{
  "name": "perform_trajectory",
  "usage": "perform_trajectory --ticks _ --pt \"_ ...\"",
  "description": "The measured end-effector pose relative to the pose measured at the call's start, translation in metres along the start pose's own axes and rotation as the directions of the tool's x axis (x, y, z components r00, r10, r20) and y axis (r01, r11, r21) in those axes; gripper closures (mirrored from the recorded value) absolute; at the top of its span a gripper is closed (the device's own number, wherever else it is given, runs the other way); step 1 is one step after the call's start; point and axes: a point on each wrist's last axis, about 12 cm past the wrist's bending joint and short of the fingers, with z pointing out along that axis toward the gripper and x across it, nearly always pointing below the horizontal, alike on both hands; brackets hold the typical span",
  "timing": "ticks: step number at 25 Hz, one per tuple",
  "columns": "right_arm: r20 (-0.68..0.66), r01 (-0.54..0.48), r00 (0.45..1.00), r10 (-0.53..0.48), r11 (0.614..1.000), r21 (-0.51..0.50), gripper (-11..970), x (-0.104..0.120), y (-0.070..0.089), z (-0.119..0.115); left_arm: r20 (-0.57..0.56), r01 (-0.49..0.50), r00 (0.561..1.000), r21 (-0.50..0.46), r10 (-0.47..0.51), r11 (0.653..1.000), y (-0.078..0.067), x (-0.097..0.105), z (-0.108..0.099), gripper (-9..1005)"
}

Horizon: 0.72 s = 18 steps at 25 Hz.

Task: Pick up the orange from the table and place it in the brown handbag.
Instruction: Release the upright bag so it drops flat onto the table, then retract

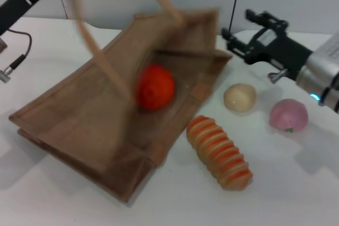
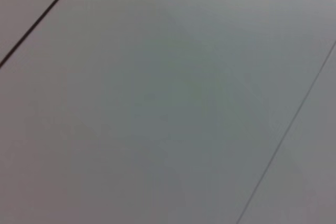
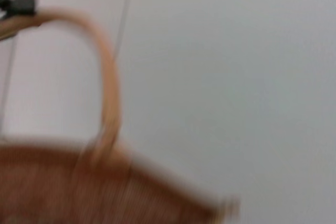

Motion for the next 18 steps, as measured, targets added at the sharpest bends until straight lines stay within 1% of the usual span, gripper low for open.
perform_trajectory --ticks 4,6,8,12,15,16,17,18 --pt "0.021 -0.043 0.999 0.041 0.996 0.073 251 0.004 -0.009 -0.01 -0.009 -0.021 1.0 -0.04 0.02 0.999 0.005 0.006 0.001 738" --pt "0.023 -0.047 0.999 0.045 0.995 0.083 251 0.004 -0.01 -0.011 -0.017 -0.034 0.999 -0.065 0.033 0.997 0.007 0.008 0.001 725" --pt "0.022 -0.053 0.998 0.052 0.994 0.093 251 0.006 -0.011 -0.013 -0.022 -0.048 0.999 -0.087 0.046 0.995 0.009 0.01 0.001 646" --pt "0.025 -0.075 0.997 0.073 0.989 0.129 251 0.01 -0.014 -0.02 -0.043 -0.11 0.994 -0.154 0.104 0.982 0.015 0.017 0.002 488" --pt "0.034 -0.101 0.995 0.097 0.98 0.169 251 0.014 -0.017 -0.027 -0.067 -0.157 0.987 -0.199 0.147 0.967 0.018 0.027 0.004 487" --pt "0.046 -0.119 0.993 0.112 0.972 0.201 251 0.016 -0.021 -0.033 -0.074 -0.175 0.984 -0.214 0.163 0.961 0.019 0.029 0.005 486" --pt "0.046 -0.119 0.993 0.112 0.972 0.201 252 0.016 -0.021 -0.033 -0.077 -0.186 0.982 -0.222 0.173 0.957 0.019 0.031 0.005 486" --pt "0.054 -0.131 0.991 0.122 0.966 0.225 254 0.017 -0.024 -0.037 -0.08 -0.21 0.977 -0.242 0.196 0.947 0.021 0.034 0.006 485"
